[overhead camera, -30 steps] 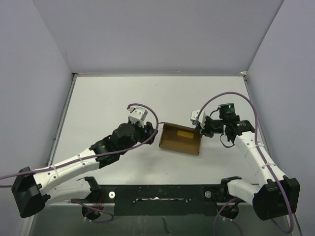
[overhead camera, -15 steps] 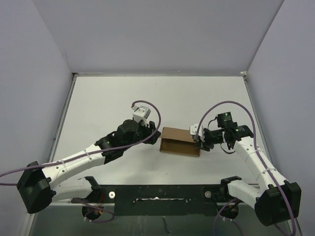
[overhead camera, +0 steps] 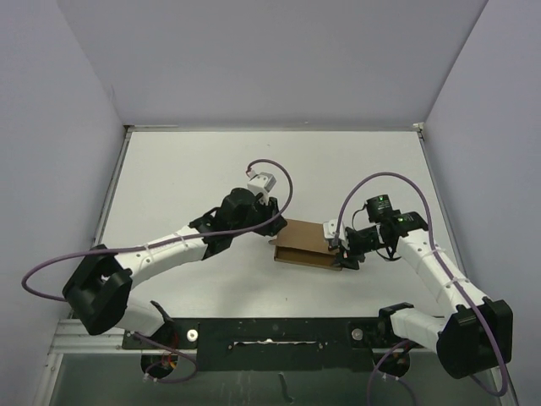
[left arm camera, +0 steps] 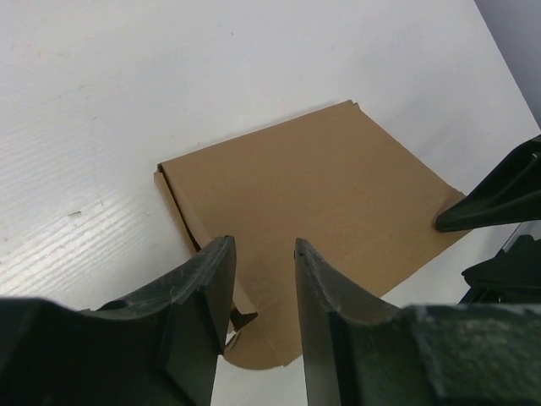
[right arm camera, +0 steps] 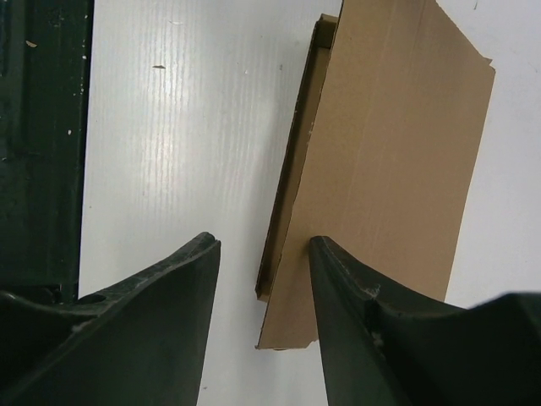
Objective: Fold the paper box
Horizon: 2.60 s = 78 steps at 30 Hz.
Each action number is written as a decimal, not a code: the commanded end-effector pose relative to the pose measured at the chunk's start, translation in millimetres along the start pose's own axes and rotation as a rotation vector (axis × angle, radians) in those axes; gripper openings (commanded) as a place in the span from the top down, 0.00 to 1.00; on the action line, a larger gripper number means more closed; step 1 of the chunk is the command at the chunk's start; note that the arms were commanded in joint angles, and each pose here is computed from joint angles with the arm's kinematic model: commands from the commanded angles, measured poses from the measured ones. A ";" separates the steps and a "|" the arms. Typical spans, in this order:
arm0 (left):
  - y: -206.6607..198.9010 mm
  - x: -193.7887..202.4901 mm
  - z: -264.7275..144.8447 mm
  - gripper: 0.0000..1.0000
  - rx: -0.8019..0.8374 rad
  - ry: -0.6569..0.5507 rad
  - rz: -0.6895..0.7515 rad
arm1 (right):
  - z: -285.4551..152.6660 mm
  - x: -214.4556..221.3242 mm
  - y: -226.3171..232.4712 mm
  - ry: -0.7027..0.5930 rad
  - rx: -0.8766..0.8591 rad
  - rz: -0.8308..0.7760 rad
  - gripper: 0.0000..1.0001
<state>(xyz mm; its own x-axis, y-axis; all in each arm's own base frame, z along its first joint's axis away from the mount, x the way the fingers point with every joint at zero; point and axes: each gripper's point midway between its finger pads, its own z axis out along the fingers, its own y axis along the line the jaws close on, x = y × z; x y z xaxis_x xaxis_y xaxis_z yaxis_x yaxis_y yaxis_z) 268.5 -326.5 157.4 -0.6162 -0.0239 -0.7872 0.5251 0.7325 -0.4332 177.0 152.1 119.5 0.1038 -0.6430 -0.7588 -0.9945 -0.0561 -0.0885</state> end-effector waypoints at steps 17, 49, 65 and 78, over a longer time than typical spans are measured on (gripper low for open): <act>21.6 65.6 48.7 0.82 0.019 0.171 -0.071 | -11.2 -38.9 -1.9 -0.154 -0.049 0.039 0.40; 28.3 79.1 58.4 0.82 0.014 0.209 -0.092 | 20.9 77.8 -55.3 0.294 0.066 0.488 1.00; -0.6 6.5 4.2 0.48 0.119 -0.002 -0.093 | -36.3 34.1 -92.8 -0.158 0.237 0.780 0.56; 47.4 35.0 0.4 0.29 0.205 -0.004 -0.393 | -17.4 80.1 -106.8 -0.214 0.107 1.117 0.44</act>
<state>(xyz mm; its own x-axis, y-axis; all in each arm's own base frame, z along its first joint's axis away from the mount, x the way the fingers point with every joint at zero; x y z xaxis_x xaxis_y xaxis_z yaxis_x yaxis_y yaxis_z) 264.8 -269.8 77.6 -0.8002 -0.2472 -0.5464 0.2837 0.6467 -0.7080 278.0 86.5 70.7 -0.8159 -0.1955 -0.5441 -0.5429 0.5828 0.6046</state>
